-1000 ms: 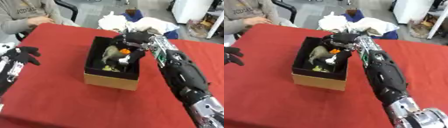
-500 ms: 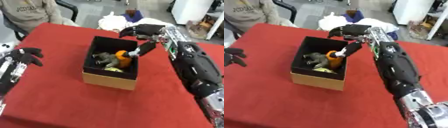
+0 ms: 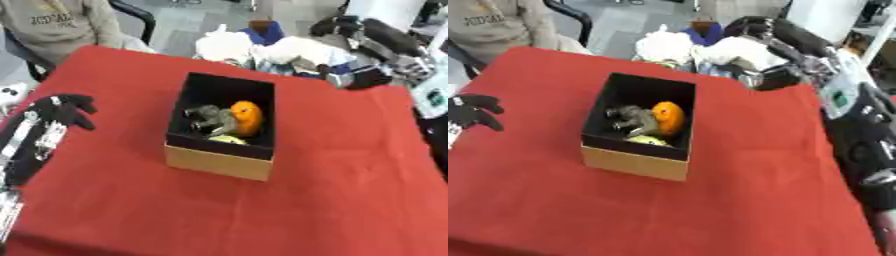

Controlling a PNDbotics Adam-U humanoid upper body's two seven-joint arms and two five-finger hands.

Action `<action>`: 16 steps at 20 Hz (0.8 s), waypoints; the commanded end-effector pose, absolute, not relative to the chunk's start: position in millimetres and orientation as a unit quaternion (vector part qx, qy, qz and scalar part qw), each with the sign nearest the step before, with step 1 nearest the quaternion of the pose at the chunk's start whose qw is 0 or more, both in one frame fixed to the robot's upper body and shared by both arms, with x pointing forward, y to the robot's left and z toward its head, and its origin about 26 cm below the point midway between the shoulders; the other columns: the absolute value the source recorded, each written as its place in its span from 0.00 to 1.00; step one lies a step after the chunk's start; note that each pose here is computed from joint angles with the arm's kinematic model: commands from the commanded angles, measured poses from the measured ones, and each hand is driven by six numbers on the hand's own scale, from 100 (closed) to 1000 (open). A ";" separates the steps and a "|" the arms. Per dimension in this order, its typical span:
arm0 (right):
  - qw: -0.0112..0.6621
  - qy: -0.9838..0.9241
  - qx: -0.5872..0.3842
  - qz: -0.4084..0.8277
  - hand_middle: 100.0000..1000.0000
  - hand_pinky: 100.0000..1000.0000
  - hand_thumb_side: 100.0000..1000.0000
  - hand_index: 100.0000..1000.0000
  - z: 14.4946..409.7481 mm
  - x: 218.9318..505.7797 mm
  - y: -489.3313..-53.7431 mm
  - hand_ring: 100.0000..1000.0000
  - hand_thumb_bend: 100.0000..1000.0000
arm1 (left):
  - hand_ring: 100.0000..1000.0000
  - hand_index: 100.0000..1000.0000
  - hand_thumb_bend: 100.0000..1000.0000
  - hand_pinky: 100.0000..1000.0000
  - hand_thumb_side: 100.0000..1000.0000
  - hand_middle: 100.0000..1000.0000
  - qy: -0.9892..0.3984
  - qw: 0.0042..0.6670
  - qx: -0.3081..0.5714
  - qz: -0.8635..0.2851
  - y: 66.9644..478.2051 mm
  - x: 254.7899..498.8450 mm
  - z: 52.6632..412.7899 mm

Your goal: Pick up objects on the table and place them in the box.

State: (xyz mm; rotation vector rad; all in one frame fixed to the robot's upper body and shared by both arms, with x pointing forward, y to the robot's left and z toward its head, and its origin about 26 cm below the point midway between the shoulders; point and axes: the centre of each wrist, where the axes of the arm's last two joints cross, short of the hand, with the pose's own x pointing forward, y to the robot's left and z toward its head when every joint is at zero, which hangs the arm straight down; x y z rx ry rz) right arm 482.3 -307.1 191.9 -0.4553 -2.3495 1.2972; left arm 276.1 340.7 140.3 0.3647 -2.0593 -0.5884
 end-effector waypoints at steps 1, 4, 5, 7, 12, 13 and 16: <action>0.215 -0.882 -0.172 0.382 0.76 0.79 0.29 0.85 209.9 460.2 -356.1 0.71 0.00 | 0.49 0.74 0.09 0.57 0.84 0.57 -0.840 0.458 0.167 -0.239 347.5 275.0 146.7; 0.264 -0.896 -0.160 0.319 0.73 0.78 0.35 0.83 194.8 435.5 -383.5 0.68 0.00 | 0.49 0.74 0.09 0.57 0.84 0.57 -0.840 0.458 0.171 -0.233 349.9 274.6 146.1; 0.277 -0.898 -0.156 0.303 0.73 0.78 0.37 0.83 189.8 427.9 -389.7 0.68 0.00 | 0.49 0.74 0.09 0.57 0.84 0.57 -0.841 0.458 0.173 -0.231 350.4 274.7 146.2; 0.304 -0.902 -0.147 0.271 0.73 0.78 0.44 0.83 177.1 412.2 -399.6 0.68 0.00 | 0.48 0.74 0.09 0.57 0.84 0.56 -0.841 0.459 0.173 -0.227 350.8 274.9 145.6; 0.351 -0.903 -0.135 0.205 0.72 0.79 0.62 0.83 151.3 380.1 -412.0 0.67 0.00 | 0.48 0.74 0.09 0.57 0.84 0.55 -0.842 0.459 0.172 -0.226 350.5 275.0 143.7; 0.362 -0.902 -0.134 0.197 0.72 0.79 0.62 0.83 144.8 374.3 -413.6 0.66 0.00 | 0.48 0.74 0.09 0.57 0.84 0.55 -0.842 0.459 0.172 -0.226 350.3 275.0 143.4; 0.387 -0.895 -0.134 0.177 0.71 0.79 0.62 0.83 128.9 360.1 -418.5 0.66 0.00 | 0.48 0.74 0.09 0.57 0.84 0.55 -0.842 0.459 0.171 -0.228 349.6 275.0 143.1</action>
